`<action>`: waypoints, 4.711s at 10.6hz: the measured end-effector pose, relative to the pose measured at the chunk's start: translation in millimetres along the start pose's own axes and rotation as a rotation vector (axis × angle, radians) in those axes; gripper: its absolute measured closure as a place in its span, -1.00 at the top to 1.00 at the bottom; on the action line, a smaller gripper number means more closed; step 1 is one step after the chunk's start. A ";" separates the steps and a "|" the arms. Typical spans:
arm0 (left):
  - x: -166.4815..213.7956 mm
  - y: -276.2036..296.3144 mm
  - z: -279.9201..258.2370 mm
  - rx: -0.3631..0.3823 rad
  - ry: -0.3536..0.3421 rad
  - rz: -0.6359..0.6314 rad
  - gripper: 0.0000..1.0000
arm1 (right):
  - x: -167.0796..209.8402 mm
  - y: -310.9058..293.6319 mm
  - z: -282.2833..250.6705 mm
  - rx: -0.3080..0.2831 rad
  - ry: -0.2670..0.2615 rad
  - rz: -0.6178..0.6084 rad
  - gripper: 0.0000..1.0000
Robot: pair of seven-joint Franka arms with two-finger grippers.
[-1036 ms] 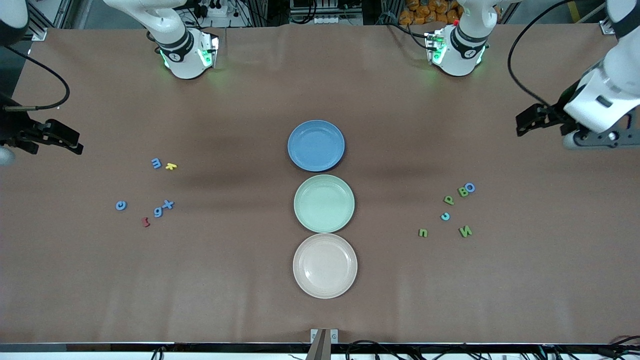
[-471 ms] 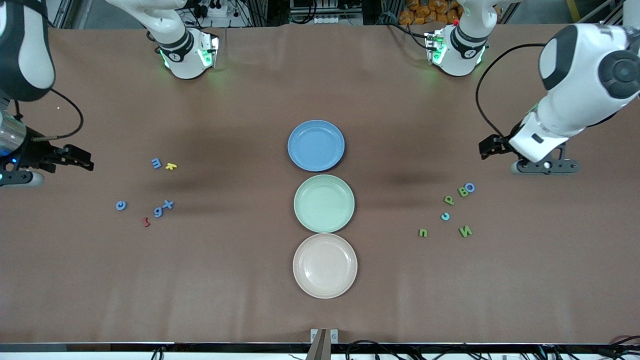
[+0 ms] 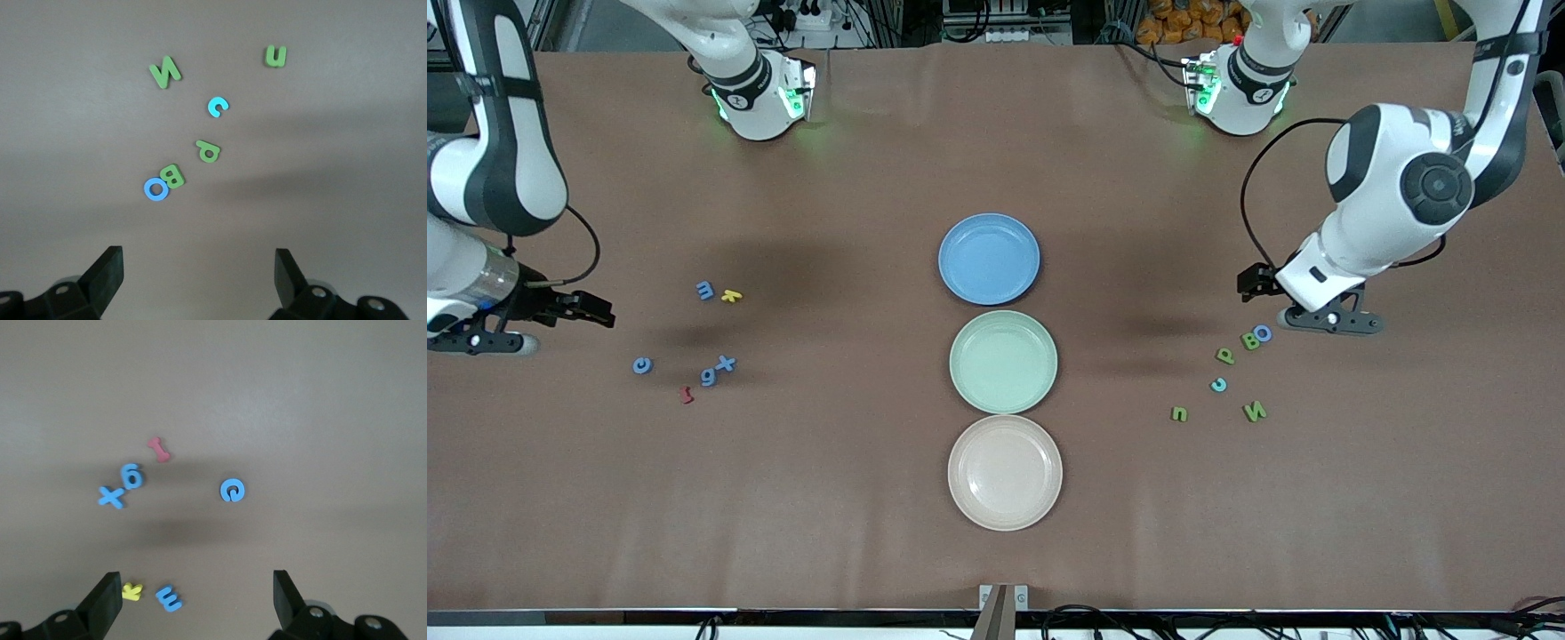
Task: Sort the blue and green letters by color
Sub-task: 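Reach the right gripper to blue c while the left gripper nears green P, then grasp blue c with the right gripper while the left gripper grasps green P, then drop c on blue plate with the right gripper while the left gripper drops P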
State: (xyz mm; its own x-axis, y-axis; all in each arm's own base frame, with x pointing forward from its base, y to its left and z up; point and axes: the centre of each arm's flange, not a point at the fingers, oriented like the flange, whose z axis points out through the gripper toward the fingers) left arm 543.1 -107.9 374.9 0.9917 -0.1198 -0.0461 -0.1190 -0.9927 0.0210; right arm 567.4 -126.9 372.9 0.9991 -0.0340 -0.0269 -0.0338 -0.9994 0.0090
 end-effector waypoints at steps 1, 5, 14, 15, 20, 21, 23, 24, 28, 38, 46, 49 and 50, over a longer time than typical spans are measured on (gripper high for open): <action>2.3 0.8 14.8 -0.007 -0.006 0.007 1.00 | 1.3 6.5 22.6 0.002 -0.020 0.011 1.00; 12.7 19.7 64.7 -0.032 -0.002 0.163 1.00 | 3.3 19.5 124.3 -0.005 -0.016 0.031 1.00; 30.6 16.4 169.5 -0.006 0.058 0.307 0.71 | 3.3 36.1 190.6 -0.008 0.012 -0.023 1.00; 31.1 13.5 172.4 -0.007 0.054 0.303 0.66 | 5.4 35.2 202.0 -0.009 0.018 -0.024 1.00; 35.5 8.9 181.0 -0.012 0.046 0.294 0.52 | 15.5 34.1 202.1 -0.011 0.041 -0.028 0.30; 36.6 6.5 185.2 -0.014 0.041 0.289 0.51 | 17.5 34.5 199.7 -0.013 0.047 -0.028 -0.03; 38.0 2.7 188.8 -0.014 0.038 0.283 0.43 | 18.3 34.6 197.9 -0.013 0.049 -0.028 -0.31; 38.2 0.8 190.7 -0.004 0.036 0.293 0.43 | 18.3 34.6 198.0 -0.013 0.049 -0.028 -0.31; 37.8 -1.1 196.4 0.003 0.028 0.303 0.00 | 31.0 13.1 181.3 -0.009 0.067 -0.013 -0.31; 37.0 124.6 140.2 -0.060 0.035 0.097 -0.30 | 20.7 -273.2 84.2 0.130 -0.051 0.258 -0.31; 10.5 262.4 122.4 -0.133 0.031 -0.142 -0.30 | -121.9 -538.9 95.7 0.096 -0.097 0.029 -0.31; 18.5 311.0 128.6 -0.186 0.022 -0.167 -0.30 | -158.3 -589.7 131.0 0.063 -0.127 0.014 -0.31; 24.6 317.0 135.5 -0.199 0.015 -0.170 -0.30 | -163.2 -597.2 139.0 0.055 -0.133 0.025 -0.25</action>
State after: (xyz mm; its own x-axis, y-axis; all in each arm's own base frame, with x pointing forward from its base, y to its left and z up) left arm 523.3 -427.7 245.1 0.9974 0.0502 -0.0508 0.0598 -0.9757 0.2107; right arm 420.7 474.4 233.0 0.9855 -0.0563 -0.1599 -0.0641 -0.9970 -0.0435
